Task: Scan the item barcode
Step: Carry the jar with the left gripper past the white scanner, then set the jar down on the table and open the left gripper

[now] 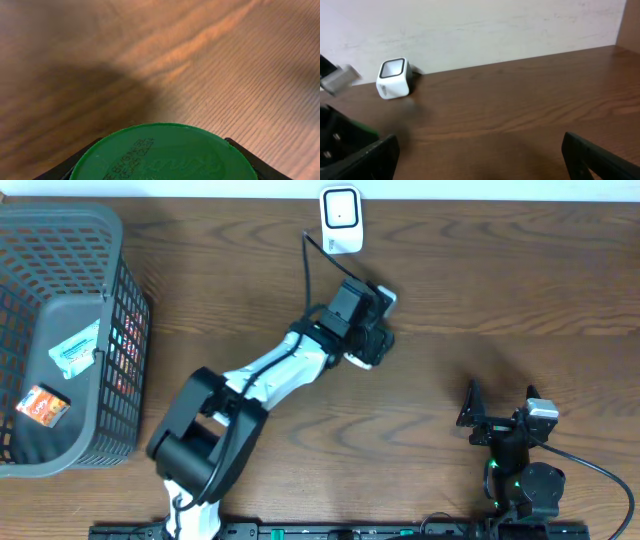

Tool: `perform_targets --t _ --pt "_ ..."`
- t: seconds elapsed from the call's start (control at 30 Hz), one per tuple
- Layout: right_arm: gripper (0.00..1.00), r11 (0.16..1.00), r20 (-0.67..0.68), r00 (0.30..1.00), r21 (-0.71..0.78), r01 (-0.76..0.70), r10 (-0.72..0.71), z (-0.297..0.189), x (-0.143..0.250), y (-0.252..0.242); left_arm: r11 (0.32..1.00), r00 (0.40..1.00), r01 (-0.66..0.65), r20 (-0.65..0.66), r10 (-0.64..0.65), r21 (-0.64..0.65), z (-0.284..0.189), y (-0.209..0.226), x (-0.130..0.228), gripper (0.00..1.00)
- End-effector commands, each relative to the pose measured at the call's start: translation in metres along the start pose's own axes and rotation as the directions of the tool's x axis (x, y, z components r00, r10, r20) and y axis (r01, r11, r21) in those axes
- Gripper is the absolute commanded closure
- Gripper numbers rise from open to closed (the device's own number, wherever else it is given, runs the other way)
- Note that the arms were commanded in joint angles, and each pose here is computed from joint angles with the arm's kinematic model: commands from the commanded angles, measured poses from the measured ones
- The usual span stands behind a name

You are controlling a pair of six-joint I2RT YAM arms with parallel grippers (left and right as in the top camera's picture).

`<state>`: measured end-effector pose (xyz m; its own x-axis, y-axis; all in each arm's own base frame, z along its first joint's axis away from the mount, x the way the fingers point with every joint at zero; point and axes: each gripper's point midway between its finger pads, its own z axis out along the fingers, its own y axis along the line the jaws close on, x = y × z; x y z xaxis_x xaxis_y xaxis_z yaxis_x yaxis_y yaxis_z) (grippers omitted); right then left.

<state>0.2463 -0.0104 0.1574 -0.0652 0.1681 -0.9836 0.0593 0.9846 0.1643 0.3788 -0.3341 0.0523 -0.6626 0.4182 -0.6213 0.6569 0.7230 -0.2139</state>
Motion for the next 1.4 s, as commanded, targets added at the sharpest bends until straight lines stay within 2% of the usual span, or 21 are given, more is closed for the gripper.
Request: perform_targets --t 0.0,0.2,0.53,0.57,0.67,0.83,1.07,1.23,1.37 --pt "0.01 1.0 0.002 1.0 -0.005 0.016 -0.016 0.0 0.0 0.001 1.0 1.0 0.008 -0.013 -0.008 -0.007 0.007 0.003 0.005 0.32" --pt "0.01 1.0 0.002 1.0 -0.005 0.016 -0.016 0.0 0.0 0.001 1.0 0.999 0.015 -0.048 -0.016 -0.011 0.012 0.005 0.016 0.31" --pt "0.01 1.0 0.002 1.0 -0.005 0.016 -0.016 0.0 0.0 0.001 1.0 0.999 0.016 -0.051 -0.017 -0.011 0.012 0.005 0.017 0.22" --pt "0.01 1.0 0.002 1.0 -0.005 0.016 -0.016 0.0 0.0 0.001 1.0 0.999 0.016 -0.05 -0.016 -0.011 0.012 0.005 0.017 0.14" --pt "0.01 1.0 0.002 1.0 -0.005 0.016 -0.016 0.0 0.0 0.001 1.0 0.999 0.014 -0.037 -0.014 -0.011 0.012 0.005 0.013 0.0" --pt "0.01 1.0 0.002 1.0 -0.005 0.016 -0.016 0.0 0.0 0.001 1.0 0.999 0.01 0.038 -0.01 -0.015 -0.007 0.008 -0.013 0.02" --pt "0.01 1.0 0.002 1.0 -0.005 0.016 -0.016 0.0 0.0 0.001 0.999 0.986 0.01 0.165 -0.005 -0.033 -0.064 0.011 -0.055 0.02" --pt "0.01 1.0 0.002 1.0 -0.005 0.016 -0.016 0.0 0.0 0.001 0.998 0.978 0.027 0.208 -0.016 -0.052 -0.105 0.017 -0.069 0.02" --pt "0.01 1.0 0.002 1.0 -0.005 0.016 -0.016 0.0 0.0 0.001 0.997 0.983 0.024 0.182 -0.011 -0.068 -0.125 0.02 -0.062 0.02"
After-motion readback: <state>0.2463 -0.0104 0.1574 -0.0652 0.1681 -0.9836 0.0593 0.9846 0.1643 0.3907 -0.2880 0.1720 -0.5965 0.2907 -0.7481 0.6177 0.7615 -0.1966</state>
